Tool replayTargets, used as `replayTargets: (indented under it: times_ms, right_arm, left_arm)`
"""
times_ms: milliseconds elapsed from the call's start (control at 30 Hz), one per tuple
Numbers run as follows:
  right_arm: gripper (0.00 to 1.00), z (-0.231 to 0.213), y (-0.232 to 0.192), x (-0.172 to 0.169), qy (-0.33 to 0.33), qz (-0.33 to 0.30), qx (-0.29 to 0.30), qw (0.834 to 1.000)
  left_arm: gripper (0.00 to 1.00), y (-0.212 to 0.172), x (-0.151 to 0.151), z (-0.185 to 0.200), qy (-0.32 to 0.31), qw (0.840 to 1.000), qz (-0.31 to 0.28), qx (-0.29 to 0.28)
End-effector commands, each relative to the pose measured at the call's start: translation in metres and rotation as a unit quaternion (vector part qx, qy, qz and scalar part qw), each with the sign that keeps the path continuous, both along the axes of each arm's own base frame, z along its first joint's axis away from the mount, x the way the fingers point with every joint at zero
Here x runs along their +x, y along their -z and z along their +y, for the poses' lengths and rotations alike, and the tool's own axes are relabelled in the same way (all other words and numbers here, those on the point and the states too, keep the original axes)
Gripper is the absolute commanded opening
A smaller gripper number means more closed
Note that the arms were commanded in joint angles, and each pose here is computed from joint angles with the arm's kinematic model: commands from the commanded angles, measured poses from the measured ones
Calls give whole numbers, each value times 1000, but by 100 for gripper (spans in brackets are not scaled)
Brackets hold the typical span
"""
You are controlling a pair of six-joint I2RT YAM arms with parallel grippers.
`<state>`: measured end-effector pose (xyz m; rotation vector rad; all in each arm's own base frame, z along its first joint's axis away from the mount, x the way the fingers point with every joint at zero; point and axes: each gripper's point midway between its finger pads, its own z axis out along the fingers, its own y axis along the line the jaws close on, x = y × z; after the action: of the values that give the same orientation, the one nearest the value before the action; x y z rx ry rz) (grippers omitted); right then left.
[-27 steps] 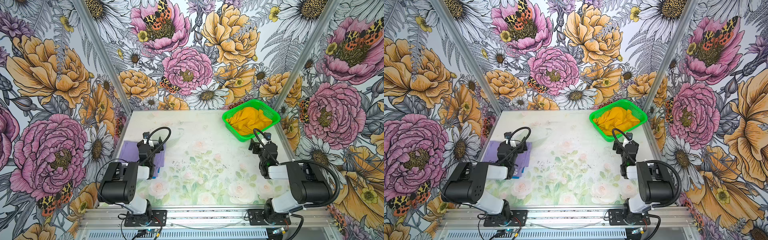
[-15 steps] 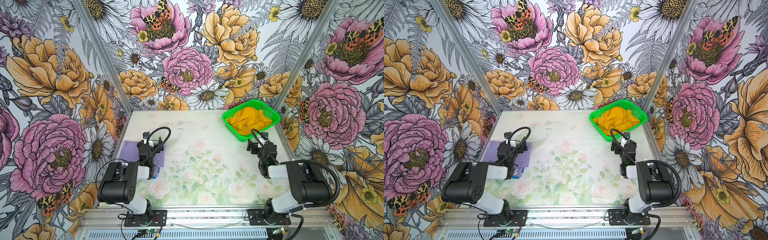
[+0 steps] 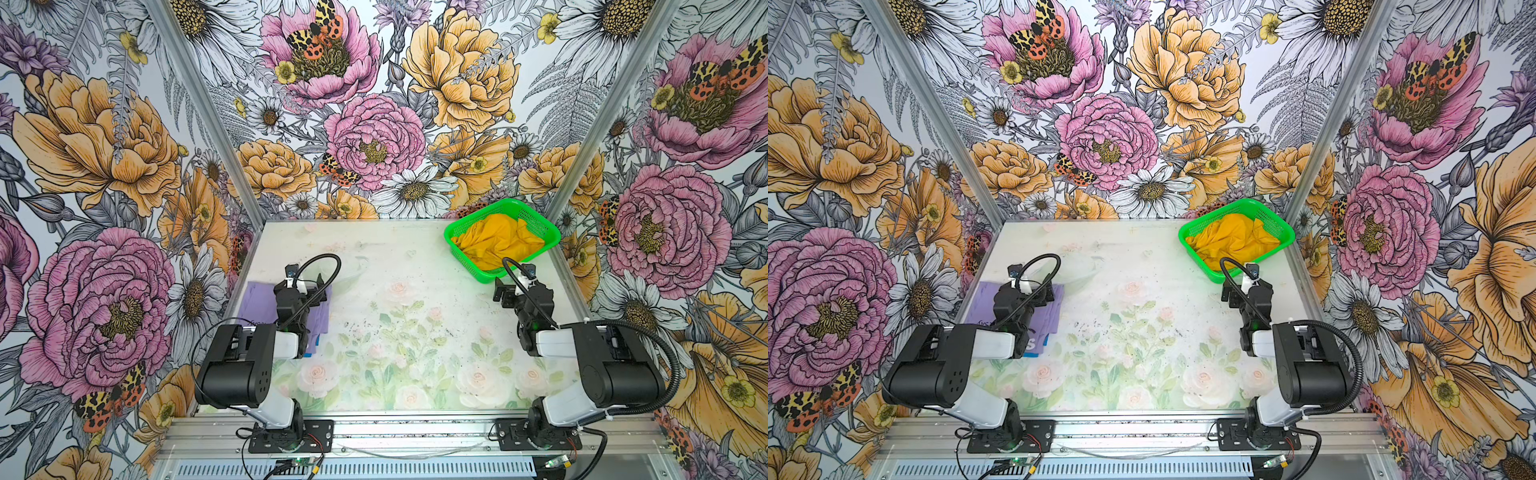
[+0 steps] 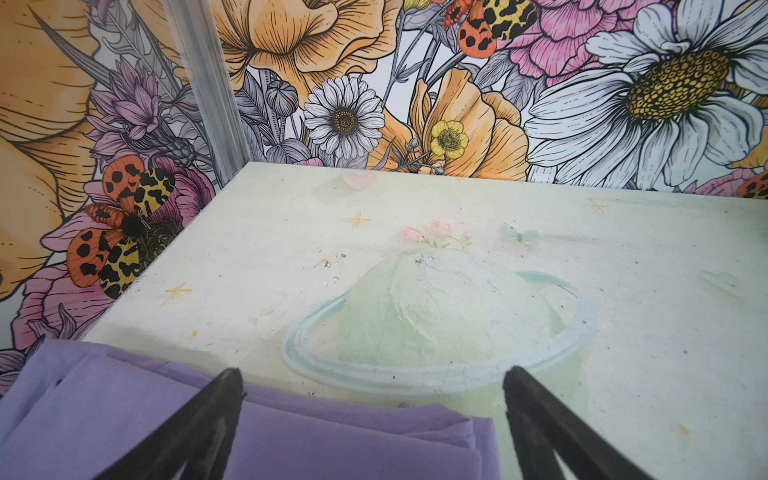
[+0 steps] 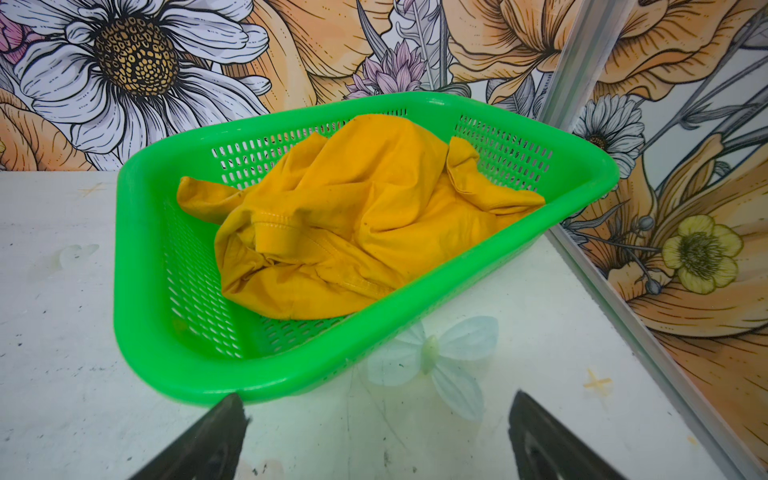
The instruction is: Fold and stack the t-shirts
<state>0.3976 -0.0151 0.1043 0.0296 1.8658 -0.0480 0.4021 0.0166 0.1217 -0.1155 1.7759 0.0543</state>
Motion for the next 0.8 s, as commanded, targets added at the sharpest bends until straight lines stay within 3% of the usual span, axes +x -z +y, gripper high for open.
replayTargets:
  times_ms: [0,100,200,300,433,600,767]
  right_arm:
    - [99,4,-8,6,-10,-11,-1,1000]
    - [100,4,-8,6,-10,-11,-1,1000]
    - [100,4,-8,6,-10,-11,-1,1000]
    - [99,4,-9,6,-11,-13,-1,1000]
    - [99,2,-8,6,-6,-12,2,1000]
    - [100,1,-10,5,-6,-14,6,1000]
    - [99,-4,-48,-5,10,-22,7,1000]
  left_arm:
    - [99,-9,5,-4,4,1000,-3,10]
    - [99,-21,3,3,-40,999,-6,28]
    - [98,-40,4,-7,-78,994,8,82]
    - [99,-64,-1,-21,-158,977,18,143]
    - [99,-86,-13,-50,-213,956,61,191]
    - [99,-98,-21,-100,-154,964,117,182]
    - [99,-100,-39,-154,-54,975,144,161]
